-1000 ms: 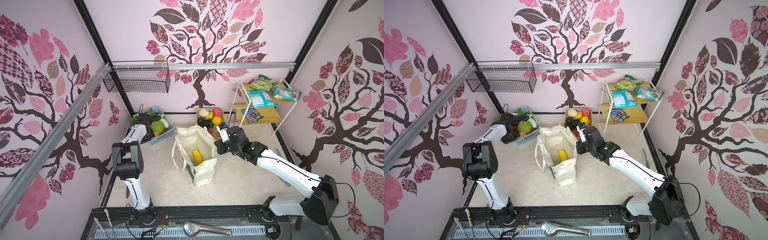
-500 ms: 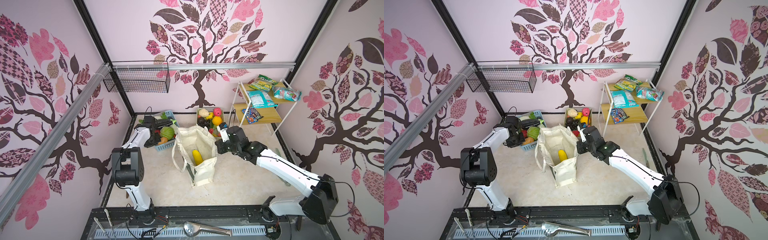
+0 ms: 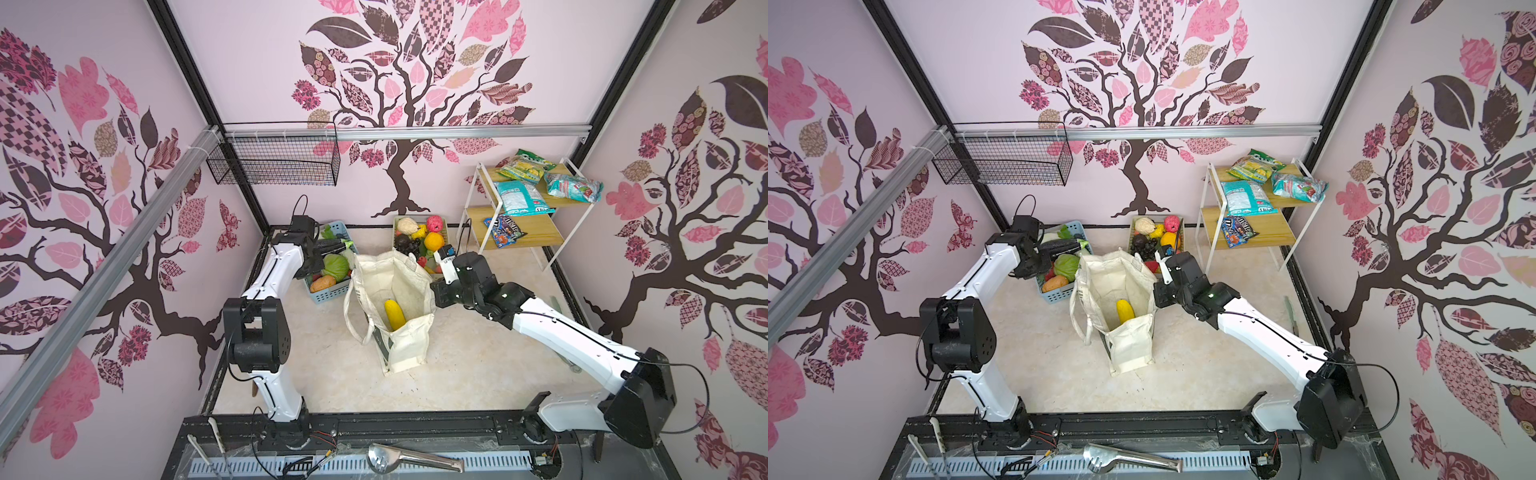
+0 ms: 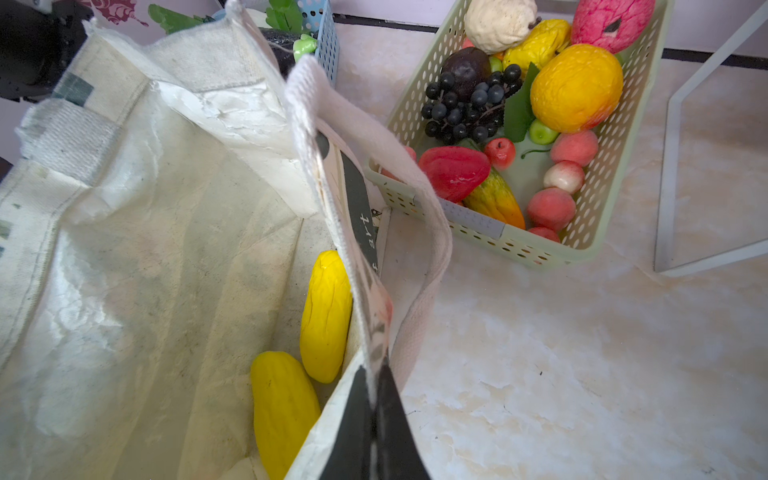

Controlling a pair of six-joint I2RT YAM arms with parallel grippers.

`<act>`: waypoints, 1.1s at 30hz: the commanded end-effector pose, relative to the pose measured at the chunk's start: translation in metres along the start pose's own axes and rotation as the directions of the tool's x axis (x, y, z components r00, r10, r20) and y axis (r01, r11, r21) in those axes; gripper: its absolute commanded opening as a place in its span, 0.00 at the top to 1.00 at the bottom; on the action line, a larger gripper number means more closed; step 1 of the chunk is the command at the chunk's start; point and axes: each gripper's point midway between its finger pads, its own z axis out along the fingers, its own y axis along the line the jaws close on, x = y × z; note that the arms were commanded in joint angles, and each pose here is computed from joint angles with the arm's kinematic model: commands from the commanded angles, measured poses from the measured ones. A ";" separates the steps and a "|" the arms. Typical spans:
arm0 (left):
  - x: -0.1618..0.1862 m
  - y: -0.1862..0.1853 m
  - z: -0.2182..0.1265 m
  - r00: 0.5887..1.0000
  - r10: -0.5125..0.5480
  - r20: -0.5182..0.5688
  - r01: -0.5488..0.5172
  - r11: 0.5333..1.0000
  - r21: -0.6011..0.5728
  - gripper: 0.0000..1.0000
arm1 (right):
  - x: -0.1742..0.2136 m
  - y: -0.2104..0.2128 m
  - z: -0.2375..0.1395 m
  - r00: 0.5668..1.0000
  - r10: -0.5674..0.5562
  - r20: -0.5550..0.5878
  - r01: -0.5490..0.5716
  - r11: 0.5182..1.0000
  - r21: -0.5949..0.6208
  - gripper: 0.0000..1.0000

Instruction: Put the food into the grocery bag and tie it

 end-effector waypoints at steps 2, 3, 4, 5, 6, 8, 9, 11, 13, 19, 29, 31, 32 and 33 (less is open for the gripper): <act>-0.017 0.013 0.015 1.000 0.001 0.017 0.001 0.994 -0.113 0.62 | -0.009 -0.001 0.008 1.000 0.009 -0.002 -0.009 1.000 0.009 1.00; -0.020 0.015 0.017 1.000 0.003 0.024 0.000 0.992 -0.128 0.62 | -0.009 0.000 0.009 1.000 0.013 -0.006 -0.013 1.000 0.007 1.00; -0.023 0.017 0.018 0.999 0.009 0.032 -0.004 0.990 -0.144 0.60 | -0.009 0.001 0.011 1.000 0.015 -0.008 -0.015 1.000 0.003 1.00; -0.025 0.017 0.019 0.999 0.016 0.035 -0.010 0.988 -0.152 0.60 | -0.008 0.001 0.013 1.000 0.018 -0.013 -0.018 1.000 -0.001 1.00; -0.027 0.017 0.022 0.999 0.021 0.032 -0.015 0.988 -0.155 0.59 | -0.008 0.001 0.013 1.000 0.019 -0.012 -0.019 1.000 -0.001 1.00; -0.029 0.013 0.026 0.999 0.031 0.029 -0.026 0.989 -0.148 0.59 | -0.009 0.001 0.014 1.000 0.020 -0.011 -0.020 1.000 0.002 1.00; -0.031 0.012 0.029 0.999 0.035 0.031 -0.030 0.989 -0.143 0.59 | -0.009 0.001 0.014 1.000 0.022 -0.009 -0.022 1.000 0.001 1.00; -0.033 0.008 0.034 0.999 0.038 0.037 -0.033 0.991 -0.130 0.60 | -0.009 0.002 0.015 1.000 0.024 -0.013 -0.024 1.000 -0.003 1.00; -0.034 0.007 0.038 0.999 0.034 0.031 -0.029 0.991 -0.131 0.62 | -0.008 0.002 0.015 0.999 0.021 -0.024 -0.021 1.000 -0.001 1.00; -0.030 -0.004 0.052 1.000 0.005 0.008 -0.004 0.996 -0.084 0.68 | -0.010 -0.001 0.010 1.000 0.013 -0.014 -0.013 1.000 0.018 1.00; -0.018 -0.003 0.057 1.000 -0.008 -0.022 0.006 0.995 -0.102 0.59 | -0.013 -0.001 0.008 1.000 0.011 -0.008 -0.011 1.000 0.018 1.00; -0.015 -0.003 0.057 0.999 -0.018 -0.031 0.015 0.995 -0.096 0.56 | -0.014 0.000 0.009 1.000 0.010 -0.009 -0.010 1.000 0.015 1.00; -0.014 -0.003 0.056 0.999 -0.024 -0.033 0.021 0.995 -0.095 0.55 | -0.015 0.001 0.009 1.000 0.009 -0.008 -0.009 1.000 0.014 1.00; -0.011 -0.003 0.056 0.999 -0.026 -0.040 0.022 0.995 -0.095 0.55 | -0.015 0.001 0.010 1.000 0.009 -0.010 -0.009 1.000 0.011 1.00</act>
